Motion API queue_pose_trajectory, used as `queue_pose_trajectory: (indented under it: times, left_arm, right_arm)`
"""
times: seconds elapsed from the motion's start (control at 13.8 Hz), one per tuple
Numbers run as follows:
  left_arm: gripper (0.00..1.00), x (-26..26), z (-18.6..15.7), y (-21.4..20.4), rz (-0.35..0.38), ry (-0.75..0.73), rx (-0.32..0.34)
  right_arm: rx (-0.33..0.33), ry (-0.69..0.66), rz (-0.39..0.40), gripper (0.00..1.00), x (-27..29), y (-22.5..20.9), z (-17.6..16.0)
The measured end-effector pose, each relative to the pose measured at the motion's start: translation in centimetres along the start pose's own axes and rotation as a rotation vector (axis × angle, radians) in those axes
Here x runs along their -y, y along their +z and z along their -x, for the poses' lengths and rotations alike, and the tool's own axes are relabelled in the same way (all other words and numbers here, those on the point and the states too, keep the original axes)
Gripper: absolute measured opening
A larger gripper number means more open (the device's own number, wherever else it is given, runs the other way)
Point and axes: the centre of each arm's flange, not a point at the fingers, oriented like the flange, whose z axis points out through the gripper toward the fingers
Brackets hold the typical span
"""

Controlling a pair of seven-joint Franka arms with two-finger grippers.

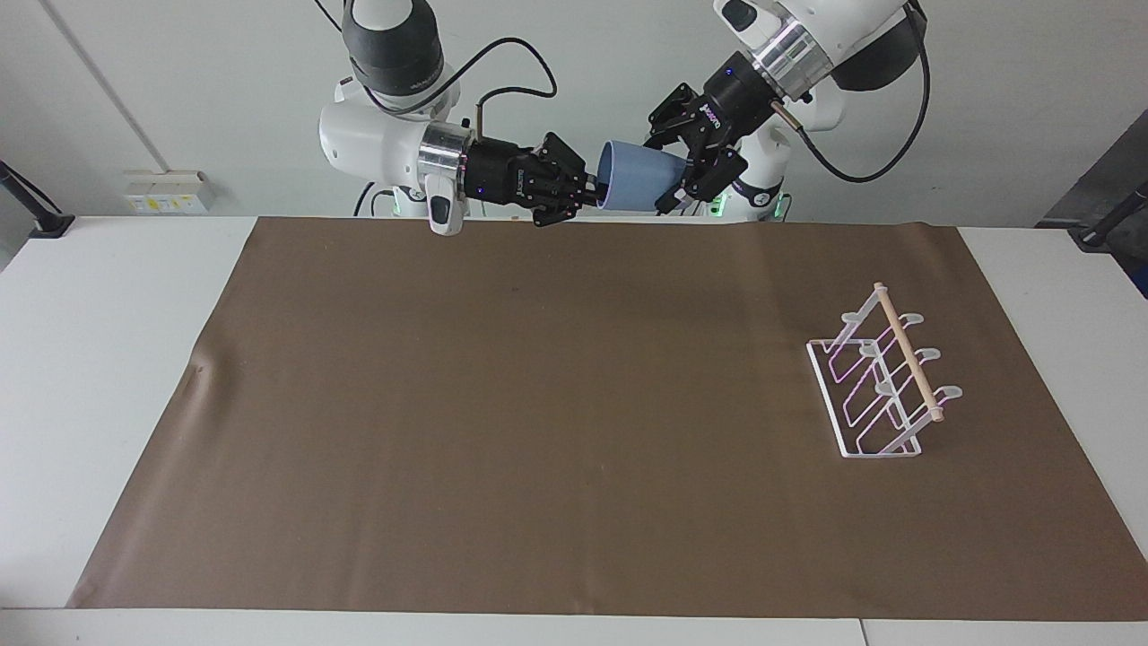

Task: Hang cup on cup holder
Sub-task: 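Close the left gripper on the cup while the right gripper releases it, then move the cup with the left gripper over the rack while the right gripper retracts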

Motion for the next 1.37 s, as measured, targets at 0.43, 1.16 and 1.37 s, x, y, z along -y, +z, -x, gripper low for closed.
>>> queue_pose_trajectory:
  times: [0.43, 1.16, 1.37]
  left_arm:
    - [0.81, -0.2, -0.1, 0.4, 0.007, -0.004, 0.003]
    - [0.81, 0.5, 1.2, 0.3, -0.007, -0.003, 0.053]
    - [0.81, 1.8, 3.2, -0.2, -0.035, 0.006, 0.156]
  right_arm:
    - [0.000, -0.001, -0.007, 0.75, 0.5, -0.1, 0.1]
    - [-0.011, -0.034, 0.134, 1.00, -0.1, -2.7, -1.1]
    - [-0.002, -0.075, 0.299, 1.00, -1.2, -4.7, -2.1]
